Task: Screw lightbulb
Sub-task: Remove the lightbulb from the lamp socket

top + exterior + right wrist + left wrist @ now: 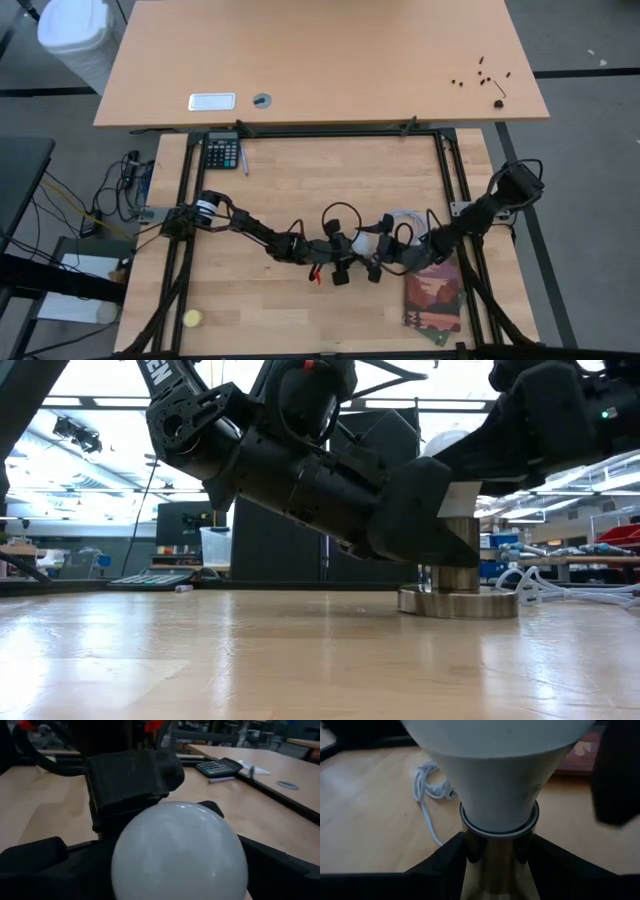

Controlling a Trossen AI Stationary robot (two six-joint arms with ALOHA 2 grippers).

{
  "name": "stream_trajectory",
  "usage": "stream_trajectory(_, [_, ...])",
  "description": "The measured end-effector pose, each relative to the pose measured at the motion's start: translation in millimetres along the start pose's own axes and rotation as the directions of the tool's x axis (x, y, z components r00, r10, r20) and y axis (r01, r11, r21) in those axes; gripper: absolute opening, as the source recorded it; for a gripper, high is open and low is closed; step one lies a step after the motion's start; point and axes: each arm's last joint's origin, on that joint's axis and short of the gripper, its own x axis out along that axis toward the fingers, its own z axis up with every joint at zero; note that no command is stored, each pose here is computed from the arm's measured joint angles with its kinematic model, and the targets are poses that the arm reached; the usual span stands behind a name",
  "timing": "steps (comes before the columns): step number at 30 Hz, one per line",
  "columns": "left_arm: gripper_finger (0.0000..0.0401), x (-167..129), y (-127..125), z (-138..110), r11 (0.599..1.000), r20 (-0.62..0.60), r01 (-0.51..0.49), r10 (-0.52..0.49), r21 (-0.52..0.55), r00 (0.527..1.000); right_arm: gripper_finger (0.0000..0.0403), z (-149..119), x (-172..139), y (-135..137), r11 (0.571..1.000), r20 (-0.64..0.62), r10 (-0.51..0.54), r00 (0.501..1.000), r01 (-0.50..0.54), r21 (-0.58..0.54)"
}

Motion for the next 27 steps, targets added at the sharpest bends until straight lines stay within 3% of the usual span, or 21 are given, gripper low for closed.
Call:
stream_trajectory(15, [0.019, -1, -3, 6, 1.0, 0.059, 0.027, -0.027, 0.005, 0.998, 0.0251, 5, 5, -2, 0.998, 0.024, 0.056, 0.998, -0.056, -0.004])
stream_trajectory(21, [0.019, -2, -6, 7, 0.996, 0.061, 0.084, -0.085, 0.017, 0.995, 0.0254, 5, 2, 2, 0.994, 0.03, 0.113, 0.993, -0.113, -0.001])
stream_trajectory(27, [0.019, -2, -10, 7, 0.975, 0.055, 0.214, -0.217, 0.057, 0.975, 0.0253, 5, 0, 7, 0.963, 0.018, 0.271, 0.962, -0.271, -0.018])
